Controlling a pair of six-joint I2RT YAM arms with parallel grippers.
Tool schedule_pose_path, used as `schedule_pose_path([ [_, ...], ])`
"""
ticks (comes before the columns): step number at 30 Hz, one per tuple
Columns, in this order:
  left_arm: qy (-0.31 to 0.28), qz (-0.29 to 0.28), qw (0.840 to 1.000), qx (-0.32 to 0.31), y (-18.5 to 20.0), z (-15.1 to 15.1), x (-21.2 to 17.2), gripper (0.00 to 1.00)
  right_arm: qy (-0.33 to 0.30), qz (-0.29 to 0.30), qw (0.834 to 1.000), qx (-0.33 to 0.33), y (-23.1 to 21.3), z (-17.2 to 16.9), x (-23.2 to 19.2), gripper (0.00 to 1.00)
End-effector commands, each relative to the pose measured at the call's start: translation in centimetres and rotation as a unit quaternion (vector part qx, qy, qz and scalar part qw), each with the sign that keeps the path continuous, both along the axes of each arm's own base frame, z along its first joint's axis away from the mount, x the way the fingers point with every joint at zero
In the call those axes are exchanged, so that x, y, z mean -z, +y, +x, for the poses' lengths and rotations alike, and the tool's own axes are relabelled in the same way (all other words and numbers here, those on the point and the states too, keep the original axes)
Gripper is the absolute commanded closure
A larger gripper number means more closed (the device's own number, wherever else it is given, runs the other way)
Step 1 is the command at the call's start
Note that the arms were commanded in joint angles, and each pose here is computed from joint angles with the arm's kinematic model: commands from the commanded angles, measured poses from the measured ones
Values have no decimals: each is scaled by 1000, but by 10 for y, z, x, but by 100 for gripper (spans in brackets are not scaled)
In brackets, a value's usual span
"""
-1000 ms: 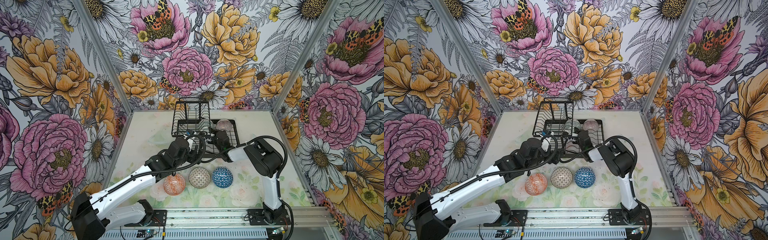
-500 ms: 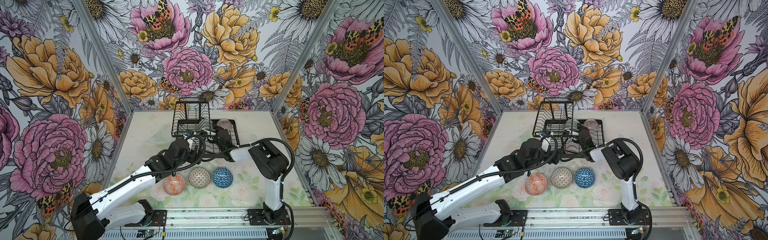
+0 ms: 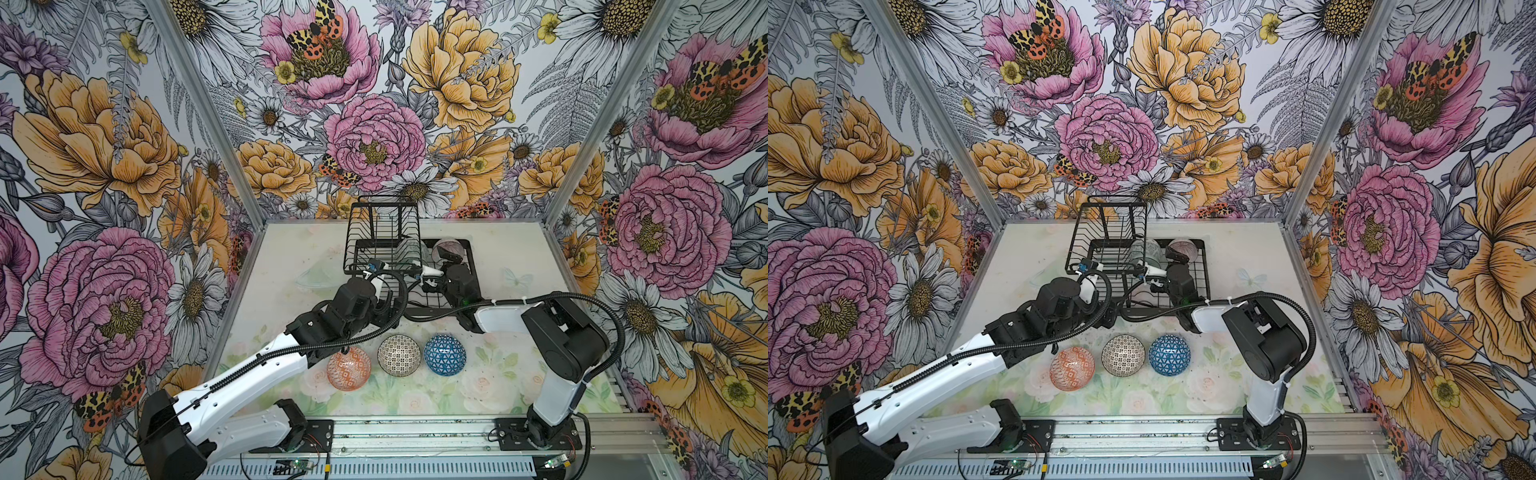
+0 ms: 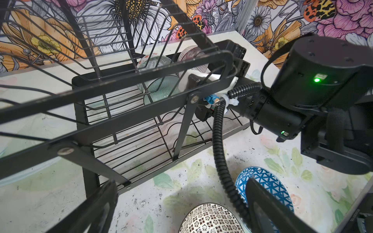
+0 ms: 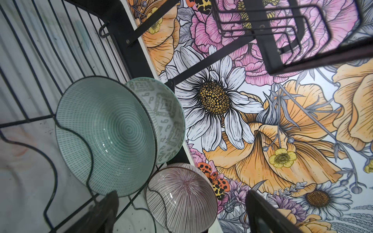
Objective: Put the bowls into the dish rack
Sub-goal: 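Withdraw the right gripper from the rack while the left reaches toward the orange-patterned bowl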
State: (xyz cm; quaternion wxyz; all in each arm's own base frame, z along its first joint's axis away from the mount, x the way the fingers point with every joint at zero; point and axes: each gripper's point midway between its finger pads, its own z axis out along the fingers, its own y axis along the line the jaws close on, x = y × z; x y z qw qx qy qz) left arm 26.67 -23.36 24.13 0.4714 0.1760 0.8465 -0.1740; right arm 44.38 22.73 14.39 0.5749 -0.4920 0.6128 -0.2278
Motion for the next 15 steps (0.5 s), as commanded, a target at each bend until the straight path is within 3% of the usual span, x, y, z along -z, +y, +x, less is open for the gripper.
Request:
schedule_pose_path([
  [1, -4, 8, 1000, -13, 12, -1, 1, 1, -6, 20, 1000, 19, -10, -9, -14, 1],
  [9, -1, 6, 1000, -28, 27, -6, 0, 1, 9, 77, 996, 53, -30, -32, -32, 1],
  [15, 21, 17, 998, -59, 45, -13, 14, 1, 64, 155, 982, 91, -45, -54, -50, 1],
])
